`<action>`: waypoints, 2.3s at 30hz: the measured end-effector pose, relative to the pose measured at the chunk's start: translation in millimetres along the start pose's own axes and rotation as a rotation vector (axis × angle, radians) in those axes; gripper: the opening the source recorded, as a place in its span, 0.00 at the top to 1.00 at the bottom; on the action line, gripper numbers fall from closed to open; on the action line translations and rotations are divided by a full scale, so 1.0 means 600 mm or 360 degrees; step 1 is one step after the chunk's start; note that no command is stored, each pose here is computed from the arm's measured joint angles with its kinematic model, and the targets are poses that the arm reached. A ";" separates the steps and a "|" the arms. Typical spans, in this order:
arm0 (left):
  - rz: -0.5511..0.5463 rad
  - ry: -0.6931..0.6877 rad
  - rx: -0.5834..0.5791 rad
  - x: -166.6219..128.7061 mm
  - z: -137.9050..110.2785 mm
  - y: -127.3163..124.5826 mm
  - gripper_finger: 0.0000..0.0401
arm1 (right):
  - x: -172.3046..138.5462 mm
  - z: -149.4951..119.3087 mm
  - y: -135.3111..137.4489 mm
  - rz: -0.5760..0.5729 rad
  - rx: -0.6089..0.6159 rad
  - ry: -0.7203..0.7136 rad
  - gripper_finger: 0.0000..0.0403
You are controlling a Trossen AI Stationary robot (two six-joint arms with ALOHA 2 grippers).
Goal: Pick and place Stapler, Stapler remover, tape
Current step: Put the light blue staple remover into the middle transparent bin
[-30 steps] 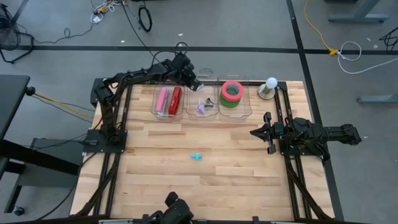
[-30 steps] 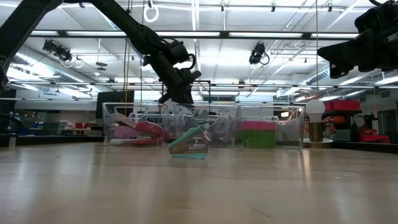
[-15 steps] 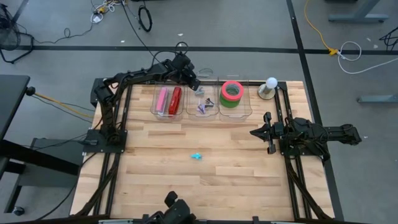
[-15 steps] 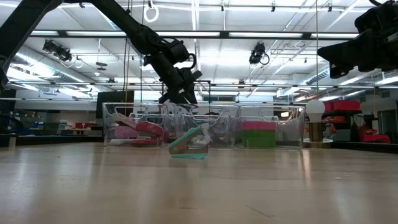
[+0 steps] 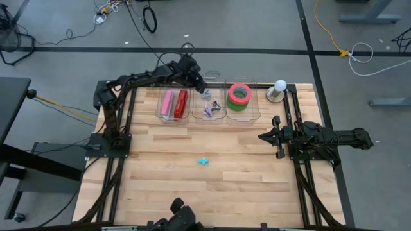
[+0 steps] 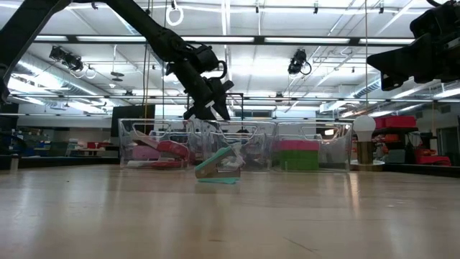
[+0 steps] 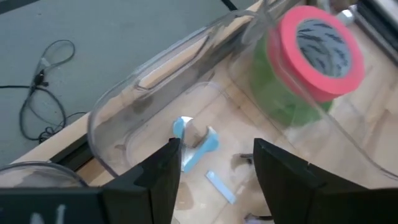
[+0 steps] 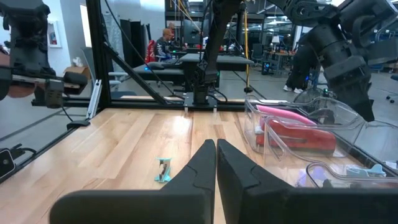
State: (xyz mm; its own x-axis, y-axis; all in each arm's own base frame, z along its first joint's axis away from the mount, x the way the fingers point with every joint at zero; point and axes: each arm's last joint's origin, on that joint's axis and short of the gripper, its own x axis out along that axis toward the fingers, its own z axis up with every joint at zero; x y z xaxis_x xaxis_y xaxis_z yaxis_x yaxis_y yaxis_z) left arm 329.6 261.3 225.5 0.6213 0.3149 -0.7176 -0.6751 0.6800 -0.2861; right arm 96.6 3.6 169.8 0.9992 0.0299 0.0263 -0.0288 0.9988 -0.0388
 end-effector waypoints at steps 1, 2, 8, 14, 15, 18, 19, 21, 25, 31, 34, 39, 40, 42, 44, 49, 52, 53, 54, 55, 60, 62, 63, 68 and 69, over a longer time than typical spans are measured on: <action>-0.0017 -0.0001 0.0001 -0.002 0.001 -0.001 0.49 | 0.000 0.000 0.000 0.0000 0.0000 0.0000 0.96; -0.0031 -0.0008 0.0003 -0.006 0.002 -0.002 0.50 | 0.000 0.000 0.000 0.0000 0.0000 0.0000 0.96; -0.0095 -0.0046 0.0028 -0.041 0.012 -0.017 0.51 | 0.000 0.000 0.000 -0.0001 0.0000 0.0000 0.96; -0.0147 -0.0141 0.0093 -0.083 0.023 -0.041 0.51 | 0.000 0.000 0.000 0.0000 0.0000 0.0000 0.96; -0.0153 -0.0151 0.0109 -0.089 0.023 -0.045 0.51 | 0.000 0.000 0.000 -0.0001 0.0000 0.0000 0.96; -0.0170 -0.0186 0.0138 -0.107 0.025 -0.060 0.51 | 0.000 0.000 0.000 0.0000 0.0000 0.0000 0.96; -0.0177 -0.0197 0.0147 -0.114 0.025 -0.064 0.51 | 0.000 0.000 0.000 0.0000 0.0000 0.0000 0.96; -0.0202 -0.0221 0.0170 -0.124 0.025 -0.076 0.51 | 0.000 0.000 0.000 0.0000 0.0000 0.0000 0.96; -0.0222 -0.0235 0.0204 -0.137 0.021 -0.095 0.51 | 0.000 0.000 0.000 0.0000 0.0000 0.0000 0.96; -0.0253 -0.0187 0.0270 -0.142 0.006 -0.124 0.51 | 0.000 0.000 0.000 0.0000 0.0000 0.0000 0.96; -0.0260 -0.0104 0.0348 -0.142 -0.008 -0.138 0.51 | 0.000 0.000 0.000 0.0000 0.0000 0.0000 0.96; -0.0251 0.0043 0.0494 -0.142 -0.036 -0.163 0.51 | 0.000 0.000 0.000 -0.0001 0.0000 0.0000 0.96; -0.0251 0.0064 0.0524 -0.143 -0.041 -0.169 0.51 | 0.000 0.000 0.000 -0.0001 0.0000 0.0000 0.96; -0.0250 0.0106 0.0571 -0.143 -0.050 -0.178 0.51 | 0.000 0.000 0.000 -0.0001 0.0000 0.0000 0.96; -0.0254 0.0147 0.0610 -0.144 -0.058 -0.186 0.51 | 0.000 0.000 0.000 0.0000 0.0000 0.0000 0.96; -0.0259 0.0269 0.0653 -0.146 -0.079 -0.200 0.51 | 0.000 0.000 0.000 -0.0001 0.0000 0.0000 0.96; -0.0252 0.0355 0.0673 -0.149 -0.092 -0.205 0.51 | 0.000 0.000 0.000 0.0000 0.0000 0.0000 0.96; -0.0249 0.0385 0.0681 -0.149 -0.096 -0.207 0.51 | 0.000 0.000 0.000 0.0000 0.0000 0.0000 0.96; -0.0247 0.0416 0.0689 -0.150 -0.101 -0.209 0.51 | 0.000 0.000 0.000 -0.0001 0.0000 0.0000 0.96; -0.0245 0.0448 0.0705 -0.152 -0.106 -0.212 0.51 | 0.000 0.000 0.000 0.0000 0.0000 0.0000 0.96; -0.0283 0.0569 0.0893 -0.159 -0.133 -0.233 0.51 | 0.000 0.000 0.000 0.0000 0.0000 0.0000 0.96; -0.0310 0.0582 0.0958 -0.162 -0.142 -0.245 0.51 | 0.000 0.000 0.000 0.0000 0.0000 0.0000 0.96; -0.0324 0.0586 0.0982 -0.163 -0.147 -0.251 0.51 | 0.000 0.000 0.000 0.0000 0.0000 0.0000 0.96; -0.0382 0.0619 0.1057 -0.172 -0.172 -0.283 0.51 | 0.000 0.000 0.000 0.0000 0.0000 0.0000 0.96; -0.0390 0.0626 0.1056 -0.174 -0.177 -0.289 0.51 | 0.000 0.000 0.000 -0.0001 0.0000 0.0000 0.96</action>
State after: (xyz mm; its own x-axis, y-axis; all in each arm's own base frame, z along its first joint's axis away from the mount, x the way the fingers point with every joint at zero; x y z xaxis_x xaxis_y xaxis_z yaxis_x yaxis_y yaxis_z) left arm 339.7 40.3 282.6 0.4522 -0.0661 -0.8895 -0.0846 0.9896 -0.1165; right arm 96.6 3.6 169.8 0.9992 0.0294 0.0261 -0.0283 0.9988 -0.0388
